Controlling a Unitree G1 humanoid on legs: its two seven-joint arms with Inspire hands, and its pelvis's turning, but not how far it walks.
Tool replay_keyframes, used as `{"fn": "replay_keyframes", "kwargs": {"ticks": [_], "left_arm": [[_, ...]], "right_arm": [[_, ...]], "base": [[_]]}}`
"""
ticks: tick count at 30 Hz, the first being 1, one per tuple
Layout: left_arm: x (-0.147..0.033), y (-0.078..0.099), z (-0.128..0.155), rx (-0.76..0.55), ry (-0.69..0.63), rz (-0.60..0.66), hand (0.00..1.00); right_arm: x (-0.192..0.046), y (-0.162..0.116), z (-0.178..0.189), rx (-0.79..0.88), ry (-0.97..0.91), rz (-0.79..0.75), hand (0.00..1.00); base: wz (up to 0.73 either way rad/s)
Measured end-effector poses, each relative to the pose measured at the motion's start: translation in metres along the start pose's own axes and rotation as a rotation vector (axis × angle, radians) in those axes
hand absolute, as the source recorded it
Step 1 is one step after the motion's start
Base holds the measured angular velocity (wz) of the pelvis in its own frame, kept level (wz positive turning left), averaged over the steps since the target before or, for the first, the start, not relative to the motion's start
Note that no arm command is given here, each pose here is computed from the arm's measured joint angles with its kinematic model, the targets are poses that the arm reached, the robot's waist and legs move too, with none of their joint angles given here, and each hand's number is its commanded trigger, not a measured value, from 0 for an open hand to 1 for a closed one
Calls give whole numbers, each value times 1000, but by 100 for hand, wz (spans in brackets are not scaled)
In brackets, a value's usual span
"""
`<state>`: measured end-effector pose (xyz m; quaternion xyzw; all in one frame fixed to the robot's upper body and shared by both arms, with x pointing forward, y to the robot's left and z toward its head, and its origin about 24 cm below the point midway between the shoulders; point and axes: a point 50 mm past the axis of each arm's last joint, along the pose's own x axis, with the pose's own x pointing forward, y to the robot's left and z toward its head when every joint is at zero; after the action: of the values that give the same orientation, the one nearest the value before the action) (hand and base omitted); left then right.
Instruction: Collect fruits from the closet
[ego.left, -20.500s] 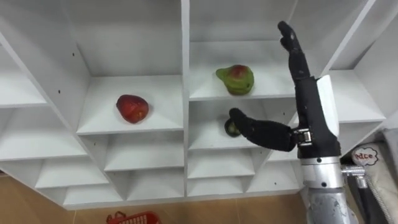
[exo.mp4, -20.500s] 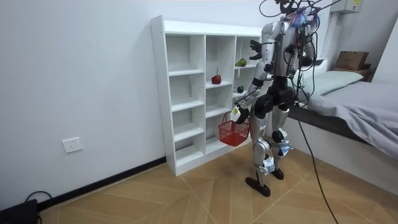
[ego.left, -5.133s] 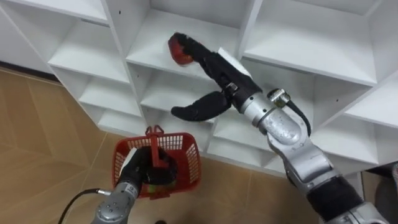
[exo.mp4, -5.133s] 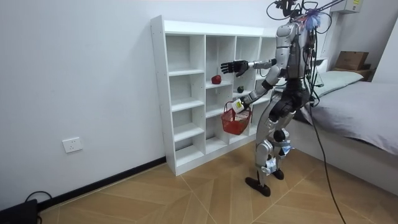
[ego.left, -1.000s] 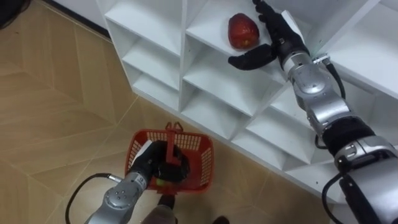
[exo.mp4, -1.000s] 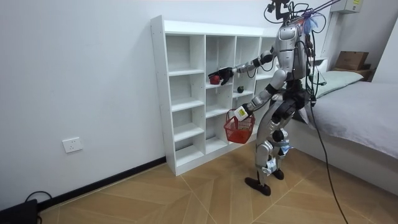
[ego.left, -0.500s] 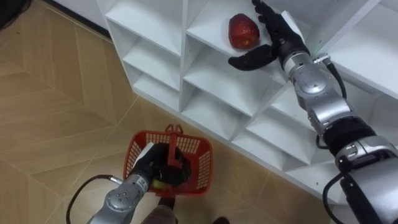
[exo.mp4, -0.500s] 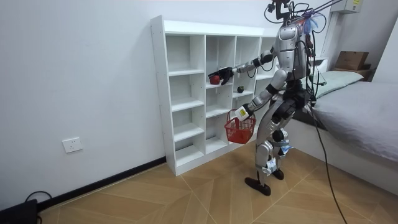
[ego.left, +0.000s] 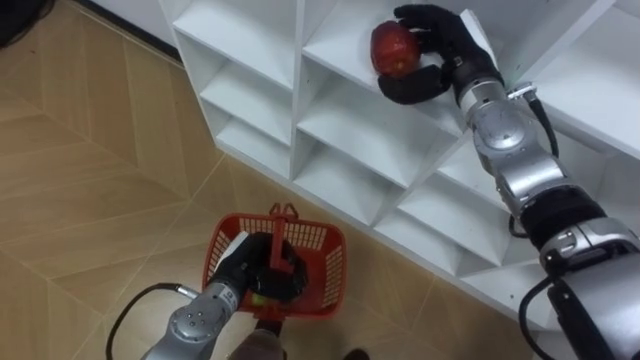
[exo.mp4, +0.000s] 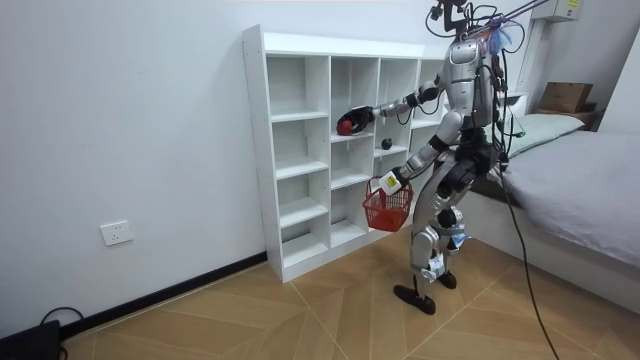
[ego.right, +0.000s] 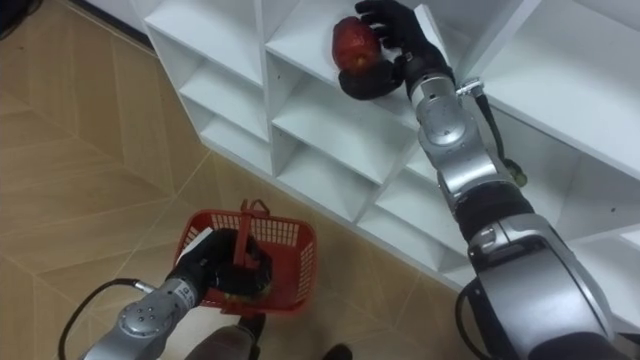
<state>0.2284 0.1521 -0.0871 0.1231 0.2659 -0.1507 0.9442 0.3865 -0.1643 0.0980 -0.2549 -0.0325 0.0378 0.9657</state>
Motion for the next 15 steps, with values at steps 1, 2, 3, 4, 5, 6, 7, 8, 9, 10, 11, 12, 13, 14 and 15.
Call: {"fn": "replay_keyframes", "kwargs": {"ticks": [1,2,3,4,5,6,7,8,9,10,11,12,13,14,15], "left_arm": [[0,0,0,0,0,0,100],[0,0,0,0,1,-1,100],[0,0,0,0,1,-1,100],[0,0,0,0,1,-1,100],[0,0,0,0,1,-1,100],[0,0,0,0,1,-1,100],[0,0,0,0,1,-1,100],[0,0,0,0,1,-1,100],[0,0,0,0,1,0,100],[0,0,0,0,1,0,100],[0,0,0,0,1,0,100],[0,0,0,0,1,-1,100],[0,0,0,-1,0,-1,100],[0,-1,0,-1,1,-2,100],[0,-1,0,-2,2,-2,100]], "right_arm": [[0,0,0,0,0,-3,100],[0,0,0,1,0,-5,100],[0,0,0,1,1,-7,100],[0,0,0,0,1,-7,100],[0,0,0,0,1,-8,100],[0,0,0,-1,1,-7,100],[0,1,0,-3,2,-4,100],[0,1,0,0,2,-2,100],[0,1,0,1,2,-2,100],[0,1,0,1,2,-2,100],[0,1,0,3,2,-2,100],[0,1,0,3,2,-3,100],[0,1,0,6,3,-3,100],[0,1,0,6,3,-3,100],[0,1,0,6,3,-3,100]], "base": [[0],[0],[0],[0],[0],[0],[0],[0],[0],[0],[0],[0],[0],[0],[0]]}}
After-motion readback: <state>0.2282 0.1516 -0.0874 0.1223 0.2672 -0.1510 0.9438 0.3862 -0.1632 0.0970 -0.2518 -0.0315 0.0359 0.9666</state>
